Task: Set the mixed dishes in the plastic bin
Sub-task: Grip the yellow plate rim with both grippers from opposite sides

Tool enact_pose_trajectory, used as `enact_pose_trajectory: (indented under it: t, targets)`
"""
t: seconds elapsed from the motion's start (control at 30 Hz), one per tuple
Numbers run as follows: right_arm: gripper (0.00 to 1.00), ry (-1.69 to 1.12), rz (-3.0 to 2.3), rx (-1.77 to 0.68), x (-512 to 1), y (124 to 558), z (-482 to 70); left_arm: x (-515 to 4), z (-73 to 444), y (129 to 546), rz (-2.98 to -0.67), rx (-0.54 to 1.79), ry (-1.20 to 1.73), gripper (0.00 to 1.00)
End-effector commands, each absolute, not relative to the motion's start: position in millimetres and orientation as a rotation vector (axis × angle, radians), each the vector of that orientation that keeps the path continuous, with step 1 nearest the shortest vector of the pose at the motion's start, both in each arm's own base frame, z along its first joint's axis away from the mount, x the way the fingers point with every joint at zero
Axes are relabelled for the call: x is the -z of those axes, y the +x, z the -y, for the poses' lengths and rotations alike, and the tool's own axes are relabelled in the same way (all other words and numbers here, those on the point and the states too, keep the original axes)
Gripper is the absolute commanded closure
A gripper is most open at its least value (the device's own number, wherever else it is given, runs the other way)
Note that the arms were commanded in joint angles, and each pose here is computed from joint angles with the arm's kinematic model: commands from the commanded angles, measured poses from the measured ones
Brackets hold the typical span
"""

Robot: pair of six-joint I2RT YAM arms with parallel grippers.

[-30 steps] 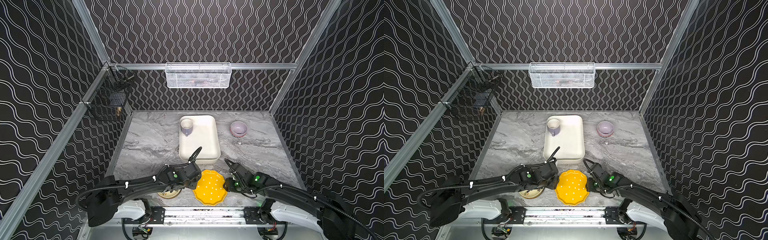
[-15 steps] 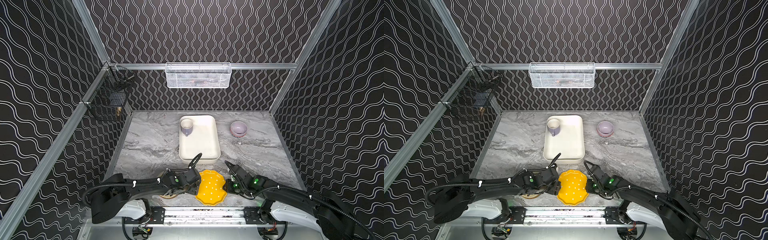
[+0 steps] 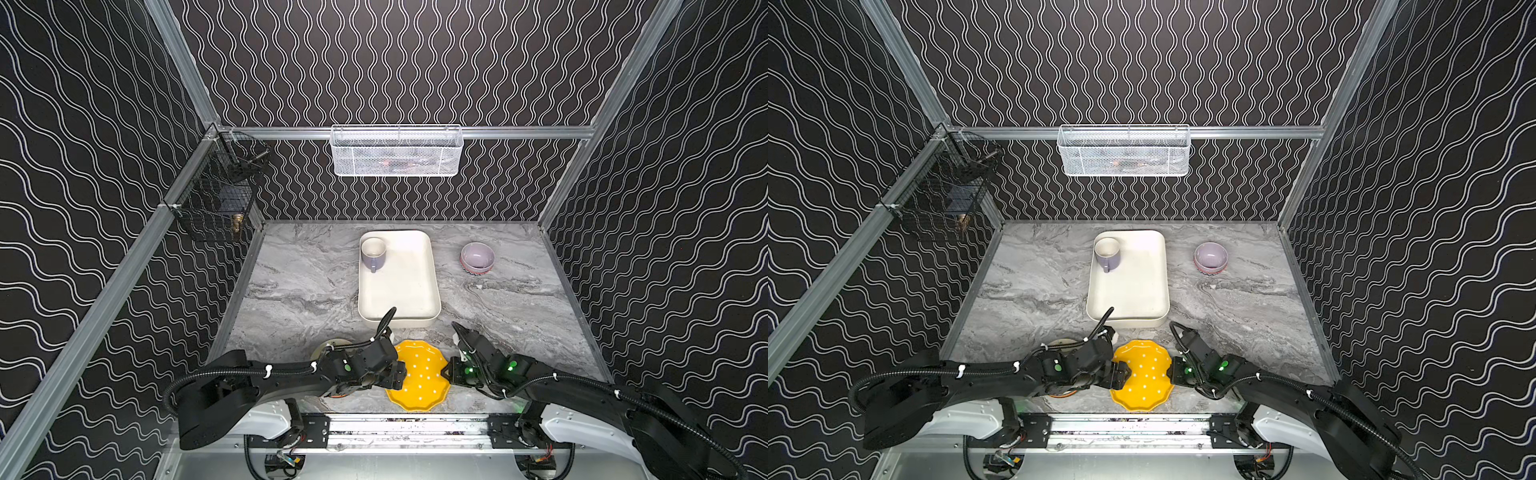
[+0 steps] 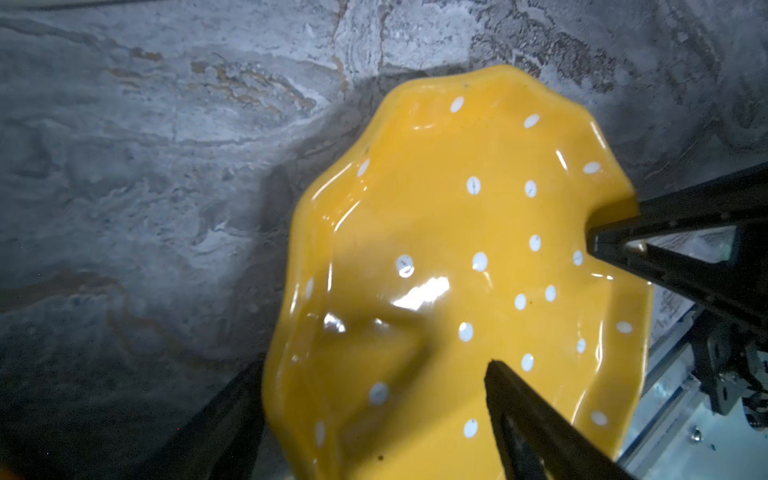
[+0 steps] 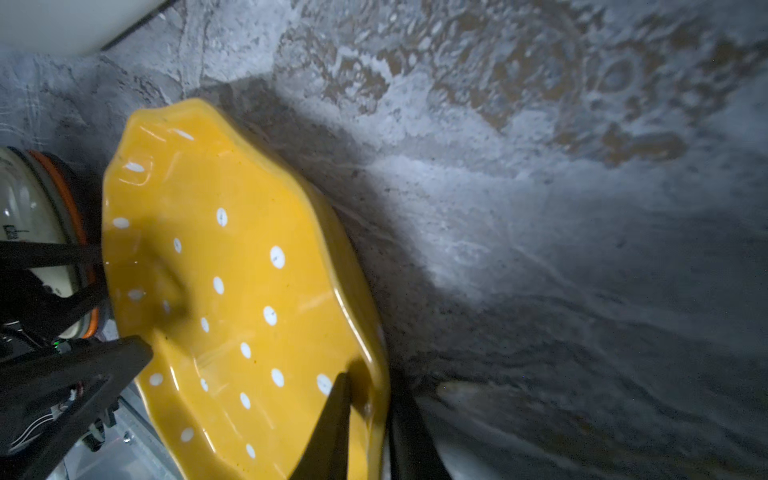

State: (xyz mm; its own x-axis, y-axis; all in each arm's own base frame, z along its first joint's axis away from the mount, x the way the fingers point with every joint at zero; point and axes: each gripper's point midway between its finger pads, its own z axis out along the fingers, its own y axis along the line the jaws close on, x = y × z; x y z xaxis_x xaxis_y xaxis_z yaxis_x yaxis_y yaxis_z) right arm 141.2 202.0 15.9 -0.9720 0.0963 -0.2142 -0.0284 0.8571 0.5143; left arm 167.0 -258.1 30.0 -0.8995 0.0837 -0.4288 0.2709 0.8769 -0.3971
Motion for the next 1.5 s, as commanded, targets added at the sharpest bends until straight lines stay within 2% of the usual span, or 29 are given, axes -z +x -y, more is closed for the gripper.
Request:
enact_pose_trajectory:
  t: [0.0, 0.4, 0.87, 1.07, 1.47]
  targets:
    - [0.82, 0.081, -2.876, -0.733, -1, 128, -192, -14, 254, 149, -2.746, 0.672, 0.231, 0.16]
    - [0.82, 0.100, -2.902, -0.726, 13, 128, -193, -7, 280, 139, -2.752, 0.890, 0.232, 0.26]
    - [0.82, 0.091, -2.919, -0.746, 17, 127, -197, -45, 296, 131, -2.676, 1.096, 0.273, 0.34]
    - [0.81, 0.090, -2.911, -0.735, 15, 128, -194, -55, 302, 128, -2.645, 1.188, 0.267, 0.44]
    - [0.81, 0.062, -2.905, -0.784, 9, 129, -203, -77, 315, 126, -2.585, 1.307, 0.298, 0.45]
